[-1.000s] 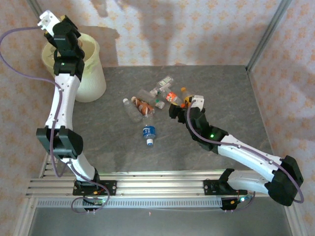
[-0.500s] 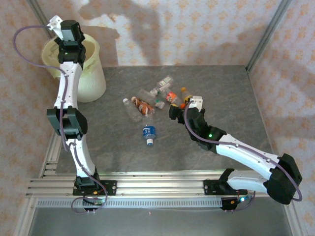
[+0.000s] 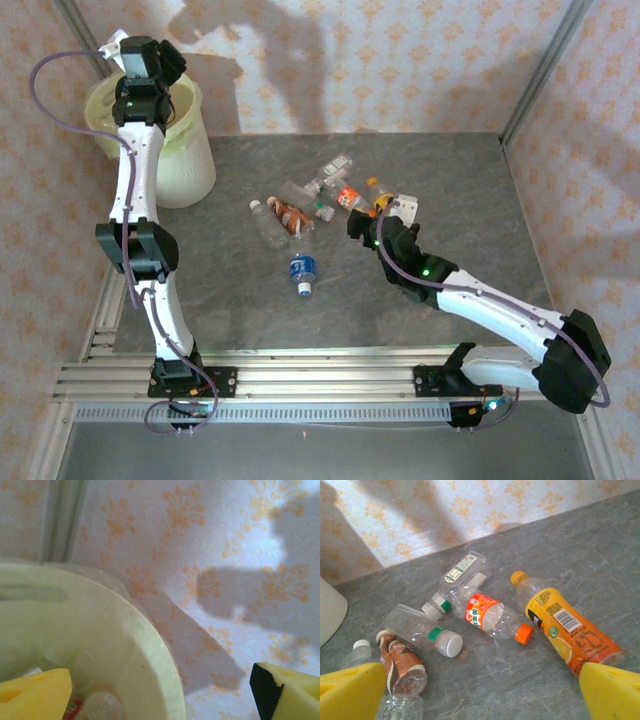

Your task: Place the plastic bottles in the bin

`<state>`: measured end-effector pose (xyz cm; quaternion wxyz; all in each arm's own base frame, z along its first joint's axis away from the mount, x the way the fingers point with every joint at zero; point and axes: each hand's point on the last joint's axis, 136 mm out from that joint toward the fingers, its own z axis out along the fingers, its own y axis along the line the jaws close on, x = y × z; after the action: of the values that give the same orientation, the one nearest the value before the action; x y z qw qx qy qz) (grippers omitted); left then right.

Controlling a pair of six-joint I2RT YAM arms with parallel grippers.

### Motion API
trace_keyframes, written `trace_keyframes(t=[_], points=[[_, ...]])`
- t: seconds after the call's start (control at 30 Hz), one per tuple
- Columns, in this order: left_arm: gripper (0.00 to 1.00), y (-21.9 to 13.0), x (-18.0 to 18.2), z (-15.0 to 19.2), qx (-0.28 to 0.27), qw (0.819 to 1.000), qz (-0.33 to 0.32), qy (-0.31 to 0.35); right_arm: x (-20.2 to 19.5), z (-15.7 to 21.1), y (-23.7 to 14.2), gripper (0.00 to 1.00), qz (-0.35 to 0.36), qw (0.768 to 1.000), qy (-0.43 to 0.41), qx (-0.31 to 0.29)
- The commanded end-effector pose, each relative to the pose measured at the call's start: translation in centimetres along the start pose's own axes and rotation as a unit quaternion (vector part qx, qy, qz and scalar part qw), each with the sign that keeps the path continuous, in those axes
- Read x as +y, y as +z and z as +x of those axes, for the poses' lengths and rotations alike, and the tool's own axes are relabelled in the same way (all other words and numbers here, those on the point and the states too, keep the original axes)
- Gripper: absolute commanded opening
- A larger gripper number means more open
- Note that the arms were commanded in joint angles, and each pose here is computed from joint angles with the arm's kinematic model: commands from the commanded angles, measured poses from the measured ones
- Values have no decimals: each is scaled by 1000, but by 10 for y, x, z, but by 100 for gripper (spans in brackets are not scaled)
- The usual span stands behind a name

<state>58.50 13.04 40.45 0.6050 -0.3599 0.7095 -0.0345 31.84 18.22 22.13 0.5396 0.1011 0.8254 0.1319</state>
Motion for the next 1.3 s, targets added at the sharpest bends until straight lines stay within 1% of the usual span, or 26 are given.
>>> trace_keyframes(t=[0.0,0.13,0.17,0.23,0.3,0.4,0.43,0.53,0.6,0.7,0.77,0.8,0.87,0.93,1.0,1.07,1.13,1.27], points=[[100,-35,-18,-8,36,998,40,-23,-10,3,3,99,30,999,21,3],[100,-61,-31,9,68,997,46,-6,-12,5,3,99,34,999,17,12],[100,-70,-35,15,74,996,48,-1,-13,11,7,99,38,999,11,20],[100,-93,-43,22,79,996,50,7,-13,13,9,99,39,999,15,22],[100,-113,-46,37,85,995,41,16,-14,13,9,99,40,999,22,21],[100,-144,-47,70,92,995,32,26,-13,12,10,99,38,999,31,17],[100,-154,-45,85,99,994,28,28,-14,12,10,99,37,999,32,16],[100,-178,-35,140,148,988,20,32,-14,10,11,99,38,999,30,15],[100,-189,-21,175,178,983,4,38,-14,9,11,99,38,999,26,14],[100,-192,1,225,228,973,-5,32,-13,9,11,99,36,999,22,15],[100,-191,9,262,286,957,3,53,-14,10,13,99,35,999,19,16],[100,-190,13,275,306,950,2,62,-12,10,13,99,33,999,19,17],[100,-188,15,303,338,939,20,67,-12,11,13,99,33,999,17,21],[100,-184,23,319,346,935,17,68,-12,11,12,99,33,999,16,23],[100,-179,33,328,355,932,3,75,-14,12,11,99,36,999,14,27],[99,-173,37,338,367,927,3,77,-17,14,10,99,40,999,12,29],[97,-165,36,350,379,923,12,70,-18,15,10,99,41,999,12,30],[93,-155,42,370,398,915,-4,67,-17,13,9,99,40,999,11,30]])
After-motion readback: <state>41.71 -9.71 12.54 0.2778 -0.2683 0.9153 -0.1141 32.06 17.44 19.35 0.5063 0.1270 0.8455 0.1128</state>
